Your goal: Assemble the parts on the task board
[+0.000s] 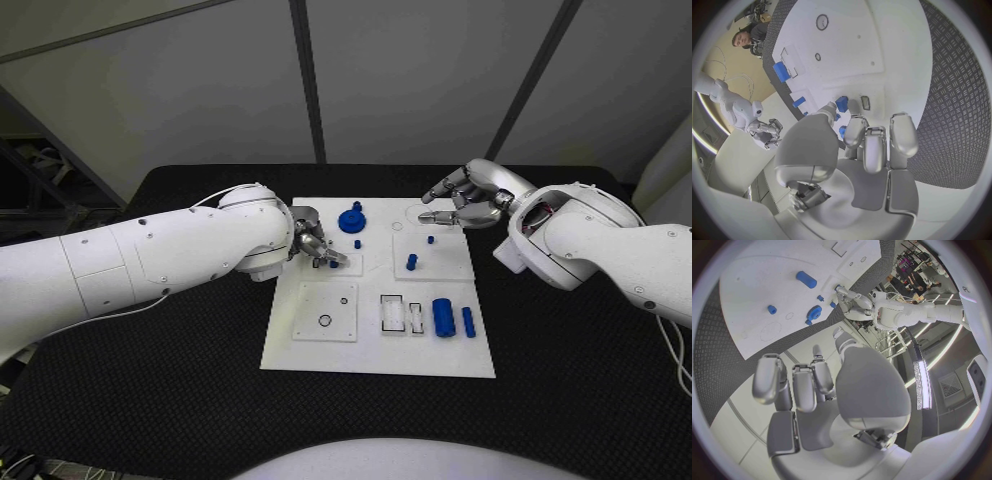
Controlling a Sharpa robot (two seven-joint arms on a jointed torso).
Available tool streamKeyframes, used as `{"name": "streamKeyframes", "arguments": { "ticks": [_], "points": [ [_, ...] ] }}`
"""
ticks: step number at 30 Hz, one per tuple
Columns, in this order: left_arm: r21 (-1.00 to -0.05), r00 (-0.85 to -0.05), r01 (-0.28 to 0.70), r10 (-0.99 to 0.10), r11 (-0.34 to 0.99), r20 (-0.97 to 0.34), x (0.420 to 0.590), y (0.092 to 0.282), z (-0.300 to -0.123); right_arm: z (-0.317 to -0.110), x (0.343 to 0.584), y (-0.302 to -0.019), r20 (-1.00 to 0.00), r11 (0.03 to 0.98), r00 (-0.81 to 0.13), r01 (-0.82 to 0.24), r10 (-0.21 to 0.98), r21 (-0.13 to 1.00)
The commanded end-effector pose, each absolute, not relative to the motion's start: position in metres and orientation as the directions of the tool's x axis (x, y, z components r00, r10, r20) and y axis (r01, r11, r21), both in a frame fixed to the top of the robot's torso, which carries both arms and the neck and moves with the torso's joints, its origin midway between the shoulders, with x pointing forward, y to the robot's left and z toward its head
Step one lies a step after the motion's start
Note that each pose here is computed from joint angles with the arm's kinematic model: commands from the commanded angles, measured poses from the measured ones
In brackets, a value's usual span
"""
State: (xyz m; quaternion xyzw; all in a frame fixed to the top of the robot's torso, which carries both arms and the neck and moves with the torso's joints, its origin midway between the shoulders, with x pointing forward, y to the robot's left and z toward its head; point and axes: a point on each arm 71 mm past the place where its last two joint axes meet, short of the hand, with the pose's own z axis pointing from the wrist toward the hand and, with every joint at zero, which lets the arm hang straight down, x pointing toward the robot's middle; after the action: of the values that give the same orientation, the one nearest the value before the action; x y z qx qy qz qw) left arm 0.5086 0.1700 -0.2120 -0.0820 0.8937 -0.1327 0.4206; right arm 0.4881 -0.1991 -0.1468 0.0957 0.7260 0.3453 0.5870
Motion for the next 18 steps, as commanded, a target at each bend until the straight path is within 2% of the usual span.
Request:
{"name": "streamKeyframes", "arguments": {
  "ticks": [1,12,18],
  "points": [
    [-0.312,-0.616,-0.043,-0.271,0.949,-0.74,0.509,0.171,-0.21,-0.145,0.488,-0.199,-0.788,0.741,-0.283,-0.275,0.547,0.613],
    [-0.397,-0.599,-0.061,-0.352,0.916,-0.719,0.514,0.171,-0.19,-0.145,0.489,-0.199,-0.788,0.74,-0.281,-0.276,0.548,0.613],
    [-0.412,-0.591,-0.091,-0.382,0.907,-0.711,0.525,0.187,-0.174,-0.145,0.489,-0.2,-0.788,0.742,-0.28,-0.273,0.548,0.612]
  ]
}}
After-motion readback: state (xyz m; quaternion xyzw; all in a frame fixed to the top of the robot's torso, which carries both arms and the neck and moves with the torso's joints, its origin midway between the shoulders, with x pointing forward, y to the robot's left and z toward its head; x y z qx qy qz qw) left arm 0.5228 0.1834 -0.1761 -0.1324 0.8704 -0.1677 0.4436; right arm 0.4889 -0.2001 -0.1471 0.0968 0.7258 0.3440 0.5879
